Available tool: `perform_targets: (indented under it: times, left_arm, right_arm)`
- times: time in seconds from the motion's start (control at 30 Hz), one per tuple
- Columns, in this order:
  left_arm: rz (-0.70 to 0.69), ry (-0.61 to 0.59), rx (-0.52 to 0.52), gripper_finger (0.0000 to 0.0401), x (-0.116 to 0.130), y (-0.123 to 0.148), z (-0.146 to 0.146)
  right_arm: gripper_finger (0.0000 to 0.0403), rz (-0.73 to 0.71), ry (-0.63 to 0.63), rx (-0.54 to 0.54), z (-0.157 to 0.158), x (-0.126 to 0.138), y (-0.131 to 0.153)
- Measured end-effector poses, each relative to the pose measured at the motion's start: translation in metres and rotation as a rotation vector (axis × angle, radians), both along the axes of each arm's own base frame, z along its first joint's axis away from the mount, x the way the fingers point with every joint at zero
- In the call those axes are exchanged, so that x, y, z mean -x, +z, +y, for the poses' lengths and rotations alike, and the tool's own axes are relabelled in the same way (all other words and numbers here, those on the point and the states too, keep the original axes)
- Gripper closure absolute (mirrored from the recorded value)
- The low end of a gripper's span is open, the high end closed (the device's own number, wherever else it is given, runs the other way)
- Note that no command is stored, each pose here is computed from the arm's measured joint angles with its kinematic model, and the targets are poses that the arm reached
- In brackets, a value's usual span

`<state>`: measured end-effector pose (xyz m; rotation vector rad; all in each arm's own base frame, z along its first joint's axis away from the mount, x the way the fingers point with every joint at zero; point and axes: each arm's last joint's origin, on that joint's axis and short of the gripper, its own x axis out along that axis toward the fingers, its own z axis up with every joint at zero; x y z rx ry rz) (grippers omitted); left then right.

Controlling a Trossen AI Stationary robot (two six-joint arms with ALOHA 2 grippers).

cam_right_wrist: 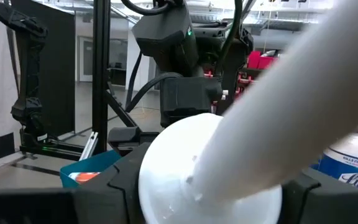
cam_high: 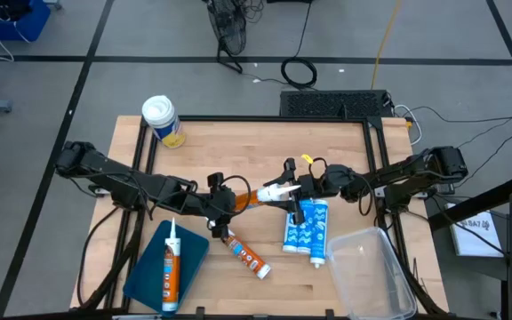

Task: Pick & place silicon tubes, Sealant and Lysol wipes
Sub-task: Put the top orange sealant into the blue bin

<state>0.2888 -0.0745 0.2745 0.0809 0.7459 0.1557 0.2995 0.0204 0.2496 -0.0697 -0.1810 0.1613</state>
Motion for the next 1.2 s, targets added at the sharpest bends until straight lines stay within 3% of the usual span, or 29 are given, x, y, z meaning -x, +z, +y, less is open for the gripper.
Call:
perform_targets:
  times: [0.33, 0.5, 0.57, 0.73, 0.93, 1.2]
  left_arm:
    - [0.051, 0.022, 0.026, 0.0183, 0.014, 0.011, 0.001]
    - [0.041, 0.144, 0.123, 0.0041, 0.033, 0.026, 0.005]
    - [0.06, 0.176, 0.138, 0.0018, 0.04, 0.028, 0.008]
    - [0.112, 0.241, 0.163, 0.0069, 0.059, 0.032, 0.011]
    - [0.134, 0.269, 0.177, 0.0126, 0.061, 0.029, 0.011]
    - [0.138, 0.294, 0.23, 0.0143, 0.059, 0.028, 0.01]
  right_arm:
    - [0.0194, 0.01, -0.012, 0.02, -0.002, 0.0, 0.0]
    - [0.0194, 0.075, -0.026, 0.017, -0.005, -0.001, -0.009]
    - [0.0194, 0.077, -0.029, 0.017, -0.006, 0.0, -0.009]
    - [0.0194, -0.009, -0.001, 0.002, -0.005, 0.001, 0.002]
    - [0.0194, -0.045, 0.031, 0.008, -0.004, 0.0, 0.009]
    - [0.0194, -0.045, 0.016, 0.019, -0.008, -0.002, 0.01]
